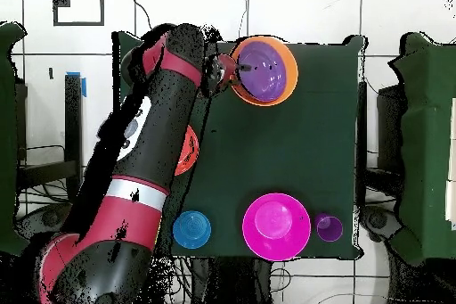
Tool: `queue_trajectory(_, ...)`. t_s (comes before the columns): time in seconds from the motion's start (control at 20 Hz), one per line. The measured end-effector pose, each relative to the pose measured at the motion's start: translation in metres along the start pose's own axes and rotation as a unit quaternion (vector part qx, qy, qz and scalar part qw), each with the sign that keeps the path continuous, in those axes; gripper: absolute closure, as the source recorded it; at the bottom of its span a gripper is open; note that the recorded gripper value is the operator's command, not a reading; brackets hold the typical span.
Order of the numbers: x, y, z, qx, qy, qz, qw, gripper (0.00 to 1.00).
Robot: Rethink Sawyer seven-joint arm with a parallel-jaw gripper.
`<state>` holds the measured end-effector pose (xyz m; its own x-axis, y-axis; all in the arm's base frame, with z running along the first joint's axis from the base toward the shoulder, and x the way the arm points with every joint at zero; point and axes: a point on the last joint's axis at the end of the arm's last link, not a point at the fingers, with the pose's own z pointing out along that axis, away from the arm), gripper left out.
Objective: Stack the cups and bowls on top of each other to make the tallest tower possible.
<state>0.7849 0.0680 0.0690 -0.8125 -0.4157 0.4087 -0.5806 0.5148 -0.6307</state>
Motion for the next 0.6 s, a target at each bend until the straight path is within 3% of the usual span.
queue_trajectory(0.45, -0.003, 0.001, -0.032, 0.004, -0.006, 0.0, 1.0, 0.0)
queue_trajectory(0.6, -0.001, 0.002, -0.057, 0.001, 0.001, 0.0, 1.0, 0.0)
